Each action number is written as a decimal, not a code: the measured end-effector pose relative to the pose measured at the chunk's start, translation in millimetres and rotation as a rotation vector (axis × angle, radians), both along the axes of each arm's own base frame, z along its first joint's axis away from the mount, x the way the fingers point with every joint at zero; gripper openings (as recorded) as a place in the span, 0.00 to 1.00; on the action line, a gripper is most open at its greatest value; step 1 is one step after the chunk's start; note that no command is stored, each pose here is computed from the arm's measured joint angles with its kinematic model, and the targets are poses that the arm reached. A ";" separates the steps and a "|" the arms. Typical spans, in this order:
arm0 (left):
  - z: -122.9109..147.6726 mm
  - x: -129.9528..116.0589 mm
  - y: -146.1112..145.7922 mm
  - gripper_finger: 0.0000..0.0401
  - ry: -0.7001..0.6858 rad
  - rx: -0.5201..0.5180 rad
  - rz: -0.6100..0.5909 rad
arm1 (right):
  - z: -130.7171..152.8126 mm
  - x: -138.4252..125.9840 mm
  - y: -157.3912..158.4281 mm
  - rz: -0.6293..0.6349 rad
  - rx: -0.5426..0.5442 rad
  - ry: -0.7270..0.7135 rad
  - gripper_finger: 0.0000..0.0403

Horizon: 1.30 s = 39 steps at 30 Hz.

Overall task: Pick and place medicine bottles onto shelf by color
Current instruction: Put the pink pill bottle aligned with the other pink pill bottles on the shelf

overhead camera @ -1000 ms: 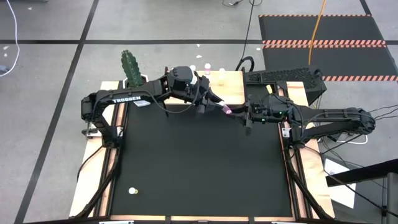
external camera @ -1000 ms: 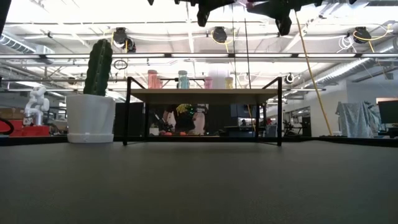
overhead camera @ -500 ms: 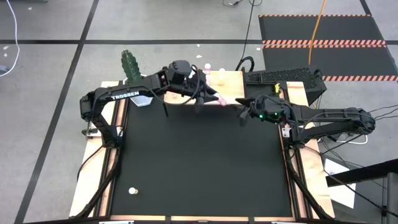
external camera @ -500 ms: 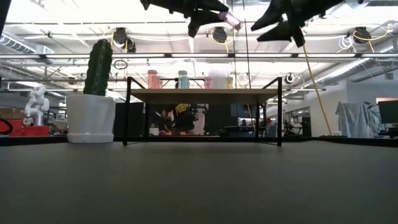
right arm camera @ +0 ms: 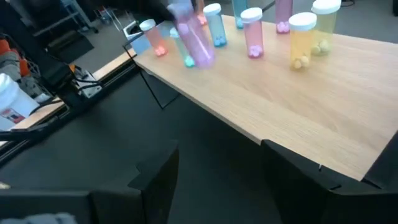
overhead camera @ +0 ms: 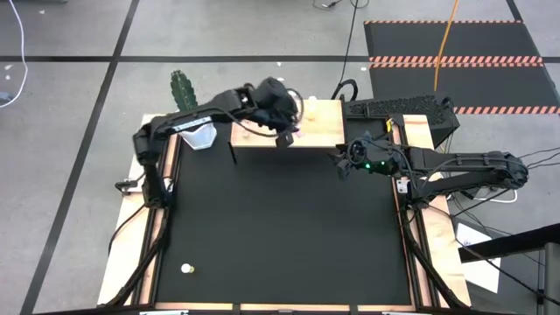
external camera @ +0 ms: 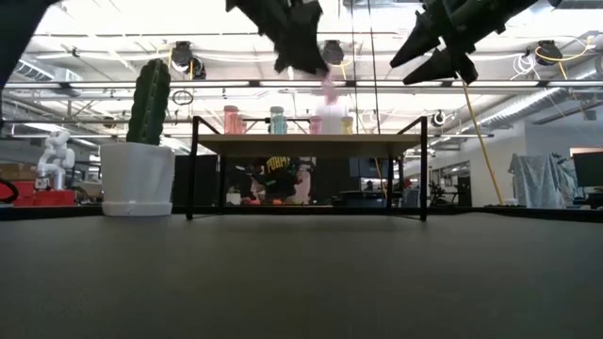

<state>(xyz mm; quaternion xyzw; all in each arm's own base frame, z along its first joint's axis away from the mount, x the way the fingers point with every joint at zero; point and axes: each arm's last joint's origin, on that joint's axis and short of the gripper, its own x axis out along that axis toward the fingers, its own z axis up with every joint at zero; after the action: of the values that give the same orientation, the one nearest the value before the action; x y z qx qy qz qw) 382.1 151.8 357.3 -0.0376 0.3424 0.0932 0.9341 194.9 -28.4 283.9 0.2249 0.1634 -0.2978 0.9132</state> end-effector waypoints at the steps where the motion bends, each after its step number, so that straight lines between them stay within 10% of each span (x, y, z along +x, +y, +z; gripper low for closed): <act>1: -9.2 3.6 1.8 0.32 0.054 0.000 0.009 | 0.0 0.0 0.0 0.000 0.000 0.000 0.55; 39: -42.6 16.0 18.7 0.32 0.228 0.100 0.043 | -4.1 -1.9 0.8 0.007 0.044 0.031 0.55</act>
<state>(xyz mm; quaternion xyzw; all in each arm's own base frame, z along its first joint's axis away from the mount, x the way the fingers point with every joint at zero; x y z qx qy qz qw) 398.1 170.5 314.7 0.0127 0.4403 0.1338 0.8877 193.0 -27.6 279.8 0.2396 0.1847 -0.2942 0.9066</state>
